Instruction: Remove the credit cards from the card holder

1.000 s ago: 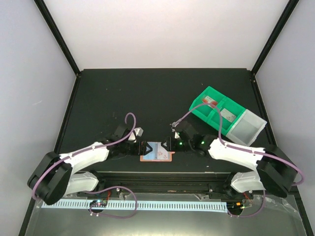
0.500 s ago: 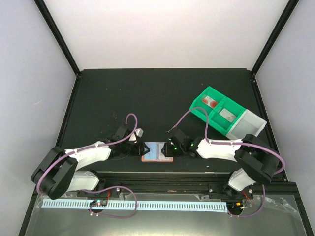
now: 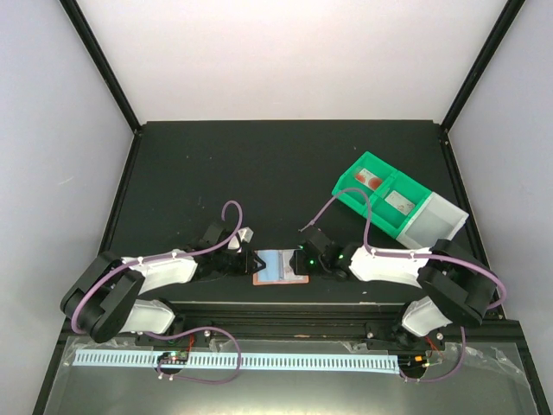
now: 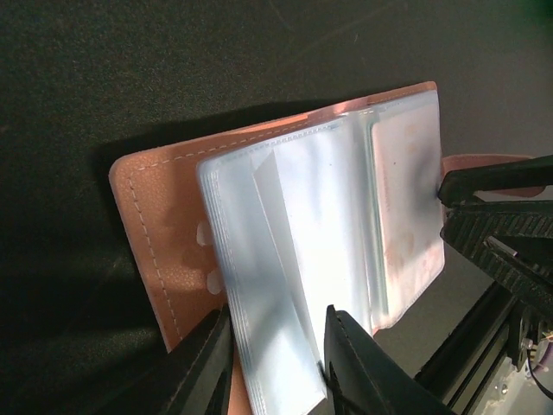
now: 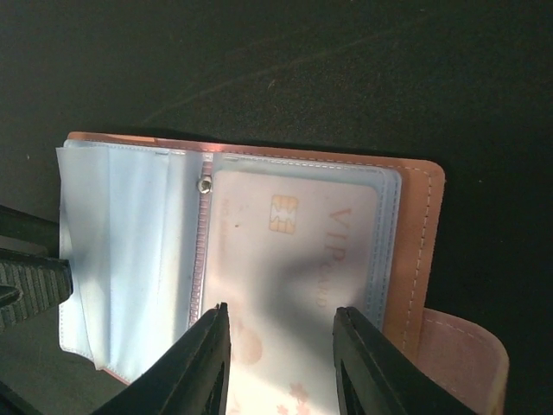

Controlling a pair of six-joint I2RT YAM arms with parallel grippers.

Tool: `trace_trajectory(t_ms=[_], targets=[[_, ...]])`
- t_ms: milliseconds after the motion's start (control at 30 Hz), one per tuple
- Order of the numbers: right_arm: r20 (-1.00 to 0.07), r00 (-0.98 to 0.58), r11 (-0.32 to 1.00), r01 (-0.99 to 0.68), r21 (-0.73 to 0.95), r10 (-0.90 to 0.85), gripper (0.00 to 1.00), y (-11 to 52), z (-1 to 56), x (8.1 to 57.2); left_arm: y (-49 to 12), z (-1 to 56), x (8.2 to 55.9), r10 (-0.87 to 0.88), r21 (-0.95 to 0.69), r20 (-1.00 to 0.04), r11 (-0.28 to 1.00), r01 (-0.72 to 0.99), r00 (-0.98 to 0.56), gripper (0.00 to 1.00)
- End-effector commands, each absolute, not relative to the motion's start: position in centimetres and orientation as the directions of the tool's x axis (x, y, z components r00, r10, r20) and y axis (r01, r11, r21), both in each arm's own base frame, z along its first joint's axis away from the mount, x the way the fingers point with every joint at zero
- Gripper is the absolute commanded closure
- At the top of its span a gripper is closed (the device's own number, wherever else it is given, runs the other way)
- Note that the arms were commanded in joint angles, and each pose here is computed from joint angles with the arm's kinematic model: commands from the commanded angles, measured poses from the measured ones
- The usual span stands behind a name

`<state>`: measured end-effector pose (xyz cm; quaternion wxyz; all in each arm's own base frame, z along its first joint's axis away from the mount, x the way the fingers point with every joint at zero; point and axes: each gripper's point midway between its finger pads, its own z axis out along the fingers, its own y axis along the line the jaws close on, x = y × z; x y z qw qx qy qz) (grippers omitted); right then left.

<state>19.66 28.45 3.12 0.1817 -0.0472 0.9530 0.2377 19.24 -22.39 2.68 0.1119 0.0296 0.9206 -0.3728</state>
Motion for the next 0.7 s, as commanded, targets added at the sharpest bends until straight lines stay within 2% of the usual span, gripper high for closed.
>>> trace_trajectory(t_ms=[0, 167, 433, 667], targets=[[-0.376, -0.927, 0.923, -0.15, 0.354, -0.007, 0.64, 26.4, 2.1, 19.5, -22.6, 2.6, 18.8, -0.022, -0.696, -0.211, 0.705, 0.135, -0.977, 0.7], [-0.412, -0.911, 0.933, -0.146, 0.33, 0.003, 0.63, 25.4, 2.9, 19.8, -22.5, 2.8, 18.8, -0.029, -0.698, -0.219, 0.703, 0.136, -0.975, 0.7], [-0.365, -0.931, 0.894, -0.168, 0.414, -0.006, 0.63, 27.4, 2.2, 18.9, -22.6, 2.8, 18.8, -0.029, -0.699, -0.221, 0.702, 0.138, -0.975, 0.7], [-0.404, -0.914, 0.908, -0.183, 0.377, -0.016, 0.63, 27.0, 3.6, 19.5, -22.5, 2.9, 18.8, -0.027, -0.7, -0.221, 0.7, 0.139, -0.975, 0.7]])
